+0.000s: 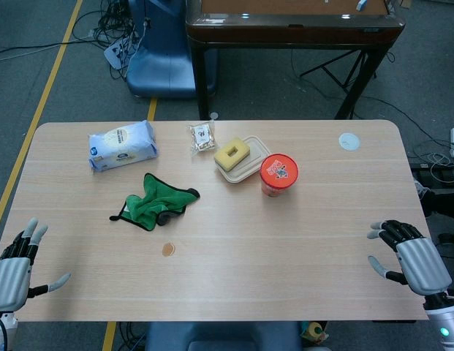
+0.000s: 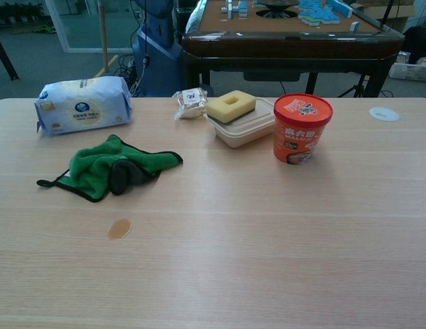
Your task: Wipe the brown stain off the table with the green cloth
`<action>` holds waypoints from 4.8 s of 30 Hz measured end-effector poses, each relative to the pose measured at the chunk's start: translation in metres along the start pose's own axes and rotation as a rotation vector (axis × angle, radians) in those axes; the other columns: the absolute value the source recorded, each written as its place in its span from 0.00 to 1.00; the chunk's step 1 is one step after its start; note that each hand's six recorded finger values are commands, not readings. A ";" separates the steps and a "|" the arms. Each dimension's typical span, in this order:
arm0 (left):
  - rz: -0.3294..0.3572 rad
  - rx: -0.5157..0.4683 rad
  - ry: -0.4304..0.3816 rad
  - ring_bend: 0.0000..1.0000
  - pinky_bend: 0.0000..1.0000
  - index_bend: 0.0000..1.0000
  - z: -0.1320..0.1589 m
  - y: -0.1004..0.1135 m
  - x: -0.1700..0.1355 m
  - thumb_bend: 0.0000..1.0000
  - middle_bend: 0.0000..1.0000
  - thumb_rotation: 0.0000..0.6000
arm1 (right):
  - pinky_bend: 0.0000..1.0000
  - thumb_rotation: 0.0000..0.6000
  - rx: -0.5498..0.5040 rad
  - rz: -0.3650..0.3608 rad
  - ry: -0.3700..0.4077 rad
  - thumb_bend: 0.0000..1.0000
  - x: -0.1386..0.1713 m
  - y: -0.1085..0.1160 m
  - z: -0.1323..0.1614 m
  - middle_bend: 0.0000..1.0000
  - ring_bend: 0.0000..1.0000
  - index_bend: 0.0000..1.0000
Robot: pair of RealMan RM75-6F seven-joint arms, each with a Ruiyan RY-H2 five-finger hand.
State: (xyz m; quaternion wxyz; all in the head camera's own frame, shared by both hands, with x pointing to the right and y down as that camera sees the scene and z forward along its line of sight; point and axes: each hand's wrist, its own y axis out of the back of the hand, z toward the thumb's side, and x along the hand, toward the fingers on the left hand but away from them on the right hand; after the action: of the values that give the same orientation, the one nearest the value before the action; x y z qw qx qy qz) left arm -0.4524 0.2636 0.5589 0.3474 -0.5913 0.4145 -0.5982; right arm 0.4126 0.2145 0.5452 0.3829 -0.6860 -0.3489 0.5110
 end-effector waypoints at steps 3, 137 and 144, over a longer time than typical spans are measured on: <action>0.005 -0.004 0.006 0.09 0.22 0.08 -0.002 0.001 -0.002 0.02 0.00 1.00 | 0.26 1.00 0.001 -0.005 0.001 0.37 0.001 0.002 0.001 0.31 0.23 0.38; -0.620 0.050 -0.783 0.67 0.97 0.64 0.191 -0.169 0.120 0.25 0.65 1.00 | 0.26 1.00 0.055 0.009 -0.093 0.37 0.019 0.012 -0.011 0.31 0.23 0.38; -0.622 0.028 -0.839 0.67 0.96 0.64 0.214 -0.170 0.103 0.25 0.65 1.00 | 0.26 1.00 0.052 0.009 -0.095 0.37 0.019 0.012 -0.012 0.31 0.23 0.38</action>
State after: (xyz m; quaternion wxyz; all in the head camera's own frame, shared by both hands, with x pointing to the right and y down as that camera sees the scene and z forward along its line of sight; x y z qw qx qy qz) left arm -0.2331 0.2224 0.7468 0.2973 -0.8707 0.0362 -0.3901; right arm 0.4298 0.2236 0.5289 0.3812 -0.6522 -0.3502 0.5538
